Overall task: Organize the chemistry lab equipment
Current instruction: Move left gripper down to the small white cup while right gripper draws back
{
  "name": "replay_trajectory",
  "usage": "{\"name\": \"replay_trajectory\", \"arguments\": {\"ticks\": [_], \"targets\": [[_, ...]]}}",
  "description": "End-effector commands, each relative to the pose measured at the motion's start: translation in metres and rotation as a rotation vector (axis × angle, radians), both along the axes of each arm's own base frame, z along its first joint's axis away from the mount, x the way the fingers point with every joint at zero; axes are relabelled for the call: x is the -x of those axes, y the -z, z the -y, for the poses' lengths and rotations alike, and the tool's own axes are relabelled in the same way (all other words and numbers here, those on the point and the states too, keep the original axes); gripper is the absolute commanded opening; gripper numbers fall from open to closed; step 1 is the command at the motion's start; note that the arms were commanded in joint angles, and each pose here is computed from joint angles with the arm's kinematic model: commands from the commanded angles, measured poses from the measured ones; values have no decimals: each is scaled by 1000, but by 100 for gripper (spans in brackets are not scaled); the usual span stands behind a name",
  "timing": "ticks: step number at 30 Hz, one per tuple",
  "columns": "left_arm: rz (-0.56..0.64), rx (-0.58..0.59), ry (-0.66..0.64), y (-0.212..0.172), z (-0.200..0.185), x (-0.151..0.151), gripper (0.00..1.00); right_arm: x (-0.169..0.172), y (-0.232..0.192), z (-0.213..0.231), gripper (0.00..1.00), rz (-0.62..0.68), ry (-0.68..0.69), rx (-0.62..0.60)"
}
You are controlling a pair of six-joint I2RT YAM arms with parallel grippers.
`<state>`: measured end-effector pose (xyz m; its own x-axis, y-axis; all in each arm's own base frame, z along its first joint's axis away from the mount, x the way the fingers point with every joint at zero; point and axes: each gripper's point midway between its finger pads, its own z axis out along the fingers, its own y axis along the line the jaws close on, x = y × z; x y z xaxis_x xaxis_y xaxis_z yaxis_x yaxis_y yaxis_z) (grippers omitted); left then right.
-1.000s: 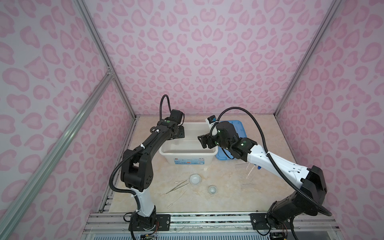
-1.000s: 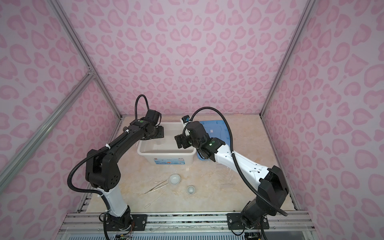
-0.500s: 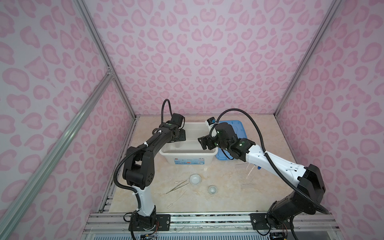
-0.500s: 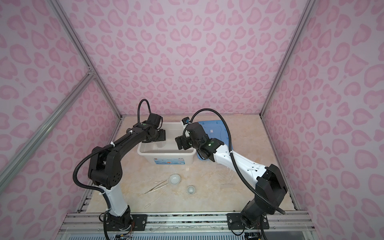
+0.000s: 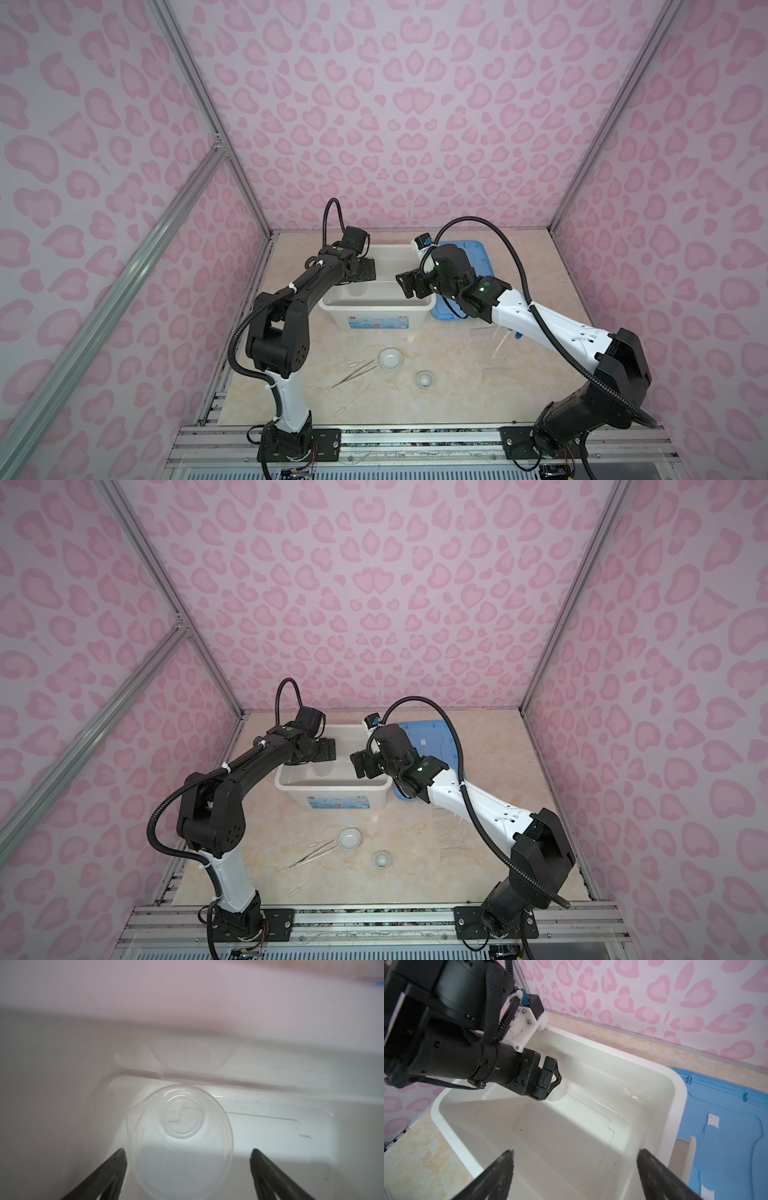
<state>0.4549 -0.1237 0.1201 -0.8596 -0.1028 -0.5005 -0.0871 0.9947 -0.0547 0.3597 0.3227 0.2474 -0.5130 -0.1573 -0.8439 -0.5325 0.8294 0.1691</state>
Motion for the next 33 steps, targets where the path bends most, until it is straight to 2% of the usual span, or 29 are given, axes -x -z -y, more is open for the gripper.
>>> {"name": "replay_trajectory", "arguments": {"ticks": [1, 4, 11, 19, 26, 31, 33], "targets": [[47, 15, 7, -23, 2, -2, 100, 0, -5, 0, 93, 10, 2, -18], [80, 33, 18, -44, 3, -1, 98, 1, -11, 0, 93, 24, -5, -23], [213, 137, 61, -125, 12, 18, 98, 9, -33, 2, 94, 70, -57, -35], [241, 284, 258, -188, 32, 86, 99, 38, -44, 17, 97, 89, -147, 12], [182, 311, 400, -190, 43, 157, 97, 67, -42, 45, 98, 79, -142, 45], [112, 311, 454, -164, 54, 204, 99, 92, -25, 60, 98, 42, -155, 82], [67, 327, 453, -141, 59, 219, 99, 102, -18, 66, 98, 35, -155, 81]]}}
